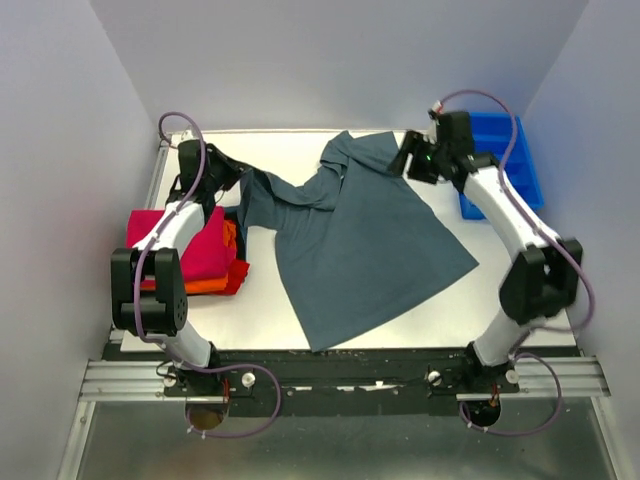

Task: Fold and stack the t-shirts
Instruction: Flatten out the tshirt

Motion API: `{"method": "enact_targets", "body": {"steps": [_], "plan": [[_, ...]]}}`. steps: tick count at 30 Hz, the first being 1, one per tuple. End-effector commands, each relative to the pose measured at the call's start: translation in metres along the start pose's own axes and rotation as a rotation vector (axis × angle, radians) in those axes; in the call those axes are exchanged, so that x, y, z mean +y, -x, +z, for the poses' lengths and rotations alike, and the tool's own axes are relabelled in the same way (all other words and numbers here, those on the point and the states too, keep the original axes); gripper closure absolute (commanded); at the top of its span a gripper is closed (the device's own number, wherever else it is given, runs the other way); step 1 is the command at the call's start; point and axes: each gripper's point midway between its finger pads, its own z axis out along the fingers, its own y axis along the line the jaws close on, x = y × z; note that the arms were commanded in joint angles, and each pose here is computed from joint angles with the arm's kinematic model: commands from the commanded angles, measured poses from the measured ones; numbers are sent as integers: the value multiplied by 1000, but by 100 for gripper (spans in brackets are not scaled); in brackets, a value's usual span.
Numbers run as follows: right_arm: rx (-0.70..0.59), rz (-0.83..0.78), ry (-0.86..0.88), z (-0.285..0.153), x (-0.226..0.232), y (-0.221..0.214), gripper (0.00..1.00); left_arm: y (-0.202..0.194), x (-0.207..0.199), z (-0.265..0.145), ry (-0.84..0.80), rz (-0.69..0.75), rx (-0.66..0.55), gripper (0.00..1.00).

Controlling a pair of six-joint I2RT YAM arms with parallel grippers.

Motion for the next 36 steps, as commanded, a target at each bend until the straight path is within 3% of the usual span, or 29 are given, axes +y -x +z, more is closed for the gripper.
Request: {"method": "enact_targets", "body": {"steps": [1,8,15,18,30,32,33,35,36], "plan": [[-153,78,-299,-43,-67,-26,33,31,-10,4,-48,7,-92,100],[-176,320,-590,-98,-140,-124,31,24,-5,-5,-38,10,-120,100],[-228,477,-759,-138,-192,-160,35,8,-25,-7,-107,16,-91,100],[-234,504,-782,-135,-208,-167,34,-4,-42,-13,-156,24,-88,100],[-12,607,-818,-87,-240,-191,34,-36,-70,-39,-219,48,-74,100],[21,616,-806,-77,-241,-195,39,-41,-79,-47,-239,52,-77,100],[42,623,-800,-73,-241,-199,48,-43,-83,-50,-244,59,-78,100],[61,622,-762,-63,-239,-200,91,-44,-86,-59,-243,59,-94,100],[61,620,-739,-59,-237,-198,99,-43,-87,-62,-243,55,-107,100]]}}
